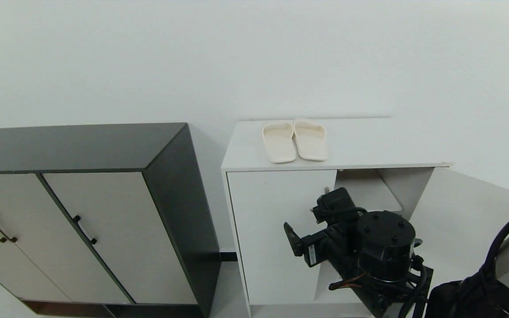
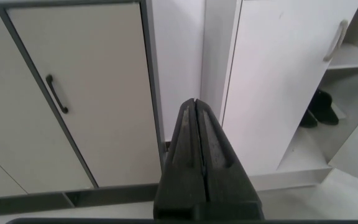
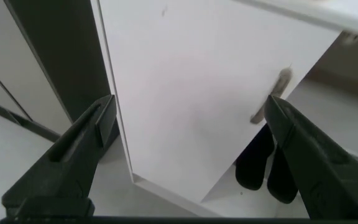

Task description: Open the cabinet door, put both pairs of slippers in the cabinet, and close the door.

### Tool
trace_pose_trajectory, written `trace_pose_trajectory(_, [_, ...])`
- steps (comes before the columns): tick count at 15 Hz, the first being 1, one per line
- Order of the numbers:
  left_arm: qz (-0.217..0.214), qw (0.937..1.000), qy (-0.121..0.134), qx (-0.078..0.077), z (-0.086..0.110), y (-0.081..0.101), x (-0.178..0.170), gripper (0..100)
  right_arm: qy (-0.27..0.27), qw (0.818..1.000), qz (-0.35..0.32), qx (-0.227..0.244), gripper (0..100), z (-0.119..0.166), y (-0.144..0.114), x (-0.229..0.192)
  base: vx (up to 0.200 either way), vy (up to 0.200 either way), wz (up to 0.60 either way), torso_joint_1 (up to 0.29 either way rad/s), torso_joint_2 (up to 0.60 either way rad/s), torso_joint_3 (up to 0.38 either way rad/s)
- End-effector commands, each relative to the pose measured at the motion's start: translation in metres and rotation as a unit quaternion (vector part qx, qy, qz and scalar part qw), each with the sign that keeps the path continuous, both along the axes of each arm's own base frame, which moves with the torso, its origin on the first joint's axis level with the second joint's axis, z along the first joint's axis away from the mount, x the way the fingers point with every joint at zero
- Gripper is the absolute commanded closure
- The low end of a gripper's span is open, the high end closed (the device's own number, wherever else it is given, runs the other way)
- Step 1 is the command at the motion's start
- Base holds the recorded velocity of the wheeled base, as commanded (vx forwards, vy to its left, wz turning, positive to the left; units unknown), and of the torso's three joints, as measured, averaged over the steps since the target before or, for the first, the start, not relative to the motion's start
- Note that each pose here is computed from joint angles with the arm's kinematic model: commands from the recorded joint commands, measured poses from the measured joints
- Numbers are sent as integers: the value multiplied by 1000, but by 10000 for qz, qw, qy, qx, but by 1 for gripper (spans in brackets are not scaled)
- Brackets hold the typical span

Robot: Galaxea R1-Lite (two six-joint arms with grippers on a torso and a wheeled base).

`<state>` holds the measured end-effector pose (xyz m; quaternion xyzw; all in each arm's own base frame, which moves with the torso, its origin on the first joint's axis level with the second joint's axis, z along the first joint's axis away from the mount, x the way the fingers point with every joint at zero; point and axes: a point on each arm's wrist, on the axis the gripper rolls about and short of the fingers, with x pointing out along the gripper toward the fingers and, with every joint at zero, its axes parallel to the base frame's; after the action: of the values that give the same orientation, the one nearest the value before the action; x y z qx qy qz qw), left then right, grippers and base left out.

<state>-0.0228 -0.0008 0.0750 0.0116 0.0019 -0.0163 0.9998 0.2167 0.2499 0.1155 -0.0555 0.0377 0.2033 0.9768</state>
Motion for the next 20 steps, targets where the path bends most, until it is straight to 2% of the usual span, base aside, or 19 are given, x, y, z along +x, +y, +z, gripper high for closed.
trace_pose_trajectory(1, [-6,10000,9,-1,0,0,0,100,-13,10000,6,20,0,1,0,0,0,0,0,227,-544,-305])
trace_pose_trajectory(6, [2,10000,2,7,0,0,0,100,-277,9994,147,137,0,-4,2,8,0,0,0,202,-455,-256])
trace_pose_trajectory(7, [-6,10000,2,-1,0,0,0,100,-378,9992,93,-77,0,-7,0,12,0,0,0,61,-115,-71])
trace_pose_trajectory(10, [-6,10000,2,7,0,0,0,100,-522,9981,-296,-102,0,2,7,20,0,0,0,12,-22,-15])
trace_pose_trajectory(11, [2,10000,2,7,0,0,0,100,-363,9960,-815,-59,0,17,14,29,0,0,0,0,0,0])
trace_pose_trajectory(15, [2,10000,1,14,0,0,0,100,679,9933,-806,483,0,81,24,16,0,0,0,0,0,0])
trace_pose_trajectory(16, [2,10000,1,14,0,0,0,100,1103,9864,-929,786,0,102,25,13,0,0,0,0,0,0])
trace_pose_trajectory(18, [2,10000,1,14,0,0,0,100,1229,9830,-1023,903,0,107,25,14,0,0,0,0,0,0])
trace_pose_trajectory(20, [2,10000,1,14,0,0,0,100,1218,9822,-1185,802,0,100,25,14,0,0,0,0,0,0])
